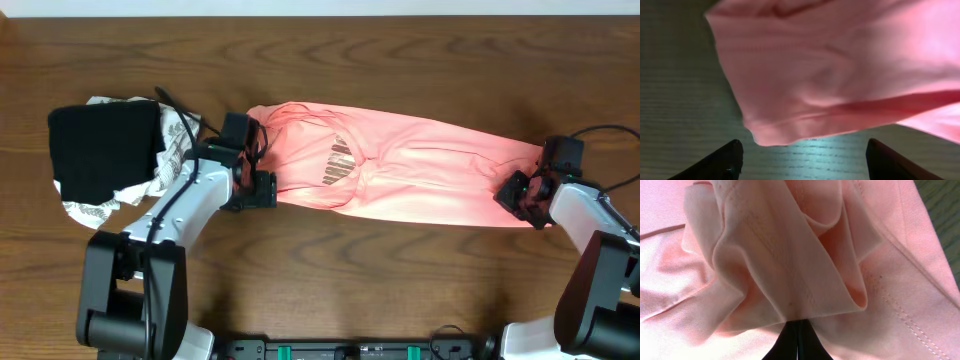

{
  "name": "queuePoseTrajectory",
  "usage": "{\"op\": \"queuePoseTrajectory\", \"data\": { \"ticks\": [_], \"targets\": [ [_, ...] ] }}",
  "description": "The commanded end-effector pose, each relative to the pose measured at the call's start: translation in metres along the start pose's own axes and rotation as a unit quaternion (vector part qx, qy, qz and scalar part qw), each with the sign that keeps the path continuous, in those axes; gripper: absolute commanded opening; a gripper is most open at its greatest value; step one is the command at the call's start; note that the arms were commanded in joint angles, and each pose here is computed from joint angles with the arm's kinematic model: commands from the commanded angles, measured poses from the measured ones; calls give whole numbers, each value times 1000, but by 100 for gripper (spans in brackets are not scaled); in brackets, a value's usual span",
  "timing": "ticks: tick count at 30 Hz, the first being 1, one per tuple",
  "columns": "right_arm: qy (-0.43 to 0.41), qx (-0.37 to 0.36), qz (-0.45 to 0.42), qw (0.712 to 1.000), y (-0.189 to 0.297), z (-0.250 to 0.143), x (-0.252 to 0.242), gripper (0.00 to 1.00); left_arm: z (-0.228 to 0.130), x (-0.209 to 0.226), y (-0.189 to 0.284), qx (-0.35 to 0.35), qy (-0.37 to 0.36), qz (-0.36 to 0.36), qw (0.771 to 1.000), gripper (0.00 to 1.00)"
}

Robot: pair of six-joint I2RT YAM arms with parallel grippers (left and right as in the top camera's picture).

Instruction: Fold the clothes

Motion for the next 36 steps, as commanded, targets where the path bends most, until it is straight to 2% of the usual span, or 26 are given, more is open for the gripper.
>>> {"op": "queuePoseTrajectory", "data": {
  "ticks": [1, 3, 4, 6, 8, 10, 14, 17, 20, 29, 33, 36],
  "targets": [
    [-15, 19, -53, 998, -11, -15, -28, 1, 0, -1, 1, -4, -13, -2, 1000, 80],
    [-15, 19, -53, 998, -11, -15, -28, 1, 5, 0, 1, -15, -14, 0, 1000, 79],
    [-15, 19, -53, 998, -11, -15, -28, 1, 10, -1, 1, -25, -15, -1, 1000, 75],
    [-15, 19, -53, 998, -11, -15, -28, 1, 18, -2, 0, -41, -15, -2, 999, 58],
    [-15, 19, -53, 998, -11, -15, -28, 1, 20, -2, -1, -45, -15, -3, 999, 47],
    [-15, 21, -54, 998, -11, -16, -29, 1, 16, -2, -4, -35, -15, -2, 999, 46],
    [-15, 22, -55, 998, -11, -17, -29, 1, 6, -1, -13, -11, -13, 0, 1000, 54],
    [-15, 22, -55, 998, -11, -17, -29, 1, 3, 0, -15, -5, -11, 0, 1000, 56],
    [-15, 22, -55, 998, -11, -17, -29, 1, 10, -1, -7, -20, -10, -1, 1000, 57],
    [-15, 22, -55, 998, -11, -17, -29, 2, 28, 5, 48, -89, 23, 11, 996, 77],
    [-15, 22, -55, 998, -11, -17, -29, 2, 19, 12, 39, -66, 24, 34, 997, 83],
    [-15, 22, -55, 998, -11, -17, -29, 2, 14, 13, 23, -47, 25, 36, 998, 84]
  ]
}}
Point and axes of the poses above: each gripper's point midway between its finger pads, its own y axis back along the fingers, its own x axis along the line the jaws close on, z = x × y, the point moved 1 cm from there along y, back along the fingers, and after that the axes turned 8 degrees about -y, right-handed, at the moved point
